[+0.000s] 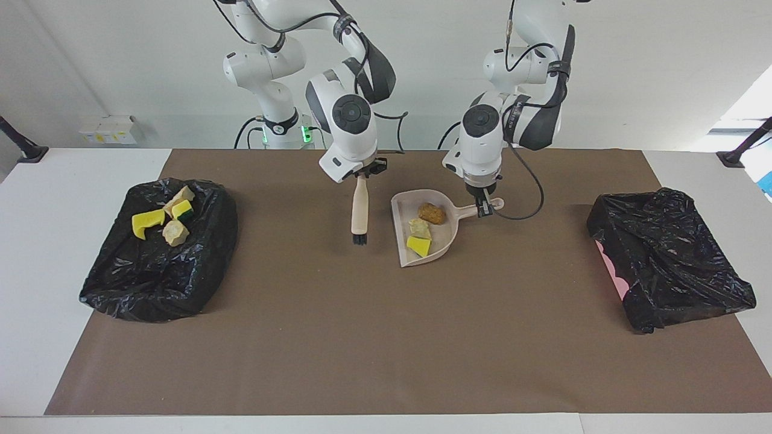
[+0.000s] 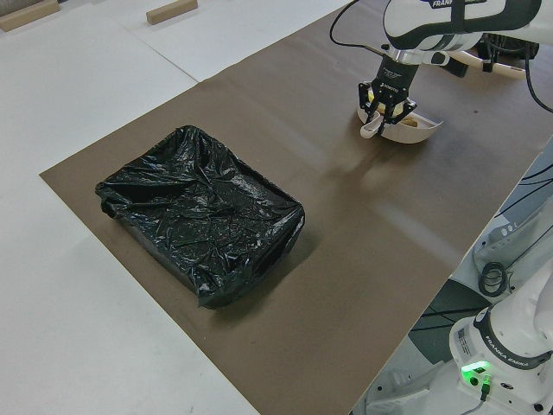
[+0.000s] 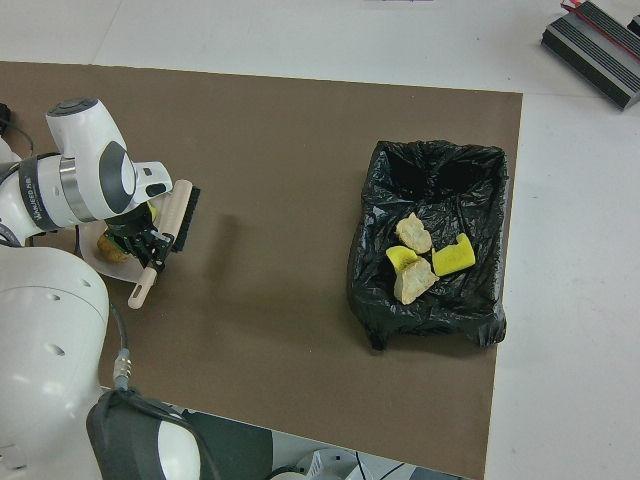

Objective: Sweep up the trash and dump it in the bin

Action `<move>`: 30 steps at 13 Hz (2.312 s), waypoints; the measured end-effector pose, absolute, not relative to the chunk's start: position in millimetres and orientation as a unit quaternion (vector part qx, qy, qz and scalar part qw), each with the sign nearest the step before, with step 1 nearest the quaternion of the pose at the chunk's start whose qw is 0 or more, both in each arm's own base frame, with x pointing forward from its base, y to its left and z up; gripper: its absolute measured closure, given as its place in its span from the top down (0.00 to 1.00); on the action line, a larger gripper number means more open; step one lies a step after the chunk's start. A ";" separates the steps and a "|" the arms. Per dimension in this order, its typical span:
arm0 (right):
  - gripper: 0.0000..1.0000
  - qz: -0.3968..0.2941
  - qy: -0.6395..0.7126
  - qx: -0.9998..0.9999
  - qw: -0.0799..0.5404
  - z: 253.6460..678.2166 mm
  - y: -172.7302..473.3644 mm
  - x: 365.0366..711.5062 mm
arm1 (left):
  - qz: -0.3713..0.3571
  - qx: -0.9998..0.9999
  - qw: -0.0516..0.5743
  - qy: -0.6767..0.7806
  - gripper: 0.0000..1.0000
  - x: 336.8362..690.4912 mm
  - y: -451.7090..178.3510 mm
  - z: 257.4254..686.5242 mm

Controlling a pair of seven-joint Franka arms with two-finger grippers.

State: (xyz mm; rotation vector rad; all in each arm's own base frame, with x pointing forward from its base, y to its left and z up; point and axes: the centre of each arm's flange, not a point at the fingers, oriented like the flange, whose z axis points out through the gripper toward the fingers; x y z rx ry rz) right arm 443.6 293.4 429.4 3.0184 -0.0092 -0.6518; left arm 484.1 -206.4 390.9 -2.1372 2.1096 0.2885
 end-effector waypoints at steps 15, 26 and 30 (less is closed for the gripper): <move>0.26 -0.183 0.022 0.983 0.014 336.8 454.1 371.1 | 0.024 -0.773 0.053 0.632 0.32 491.5 215.7 533.9; 0.95 -0.185 0.010 0.983 -0.003 363.6 443.3 374.8 | 0.144 -0.724 0.212 0.640 0.32 511.6 312.3 551.4; 1.00 -0.159 -0.013 0.987 -0.032 422.1 409.7 399.1 | 0.203 -0.712 0.273 0.615 0.32 530.6 283.5 549.9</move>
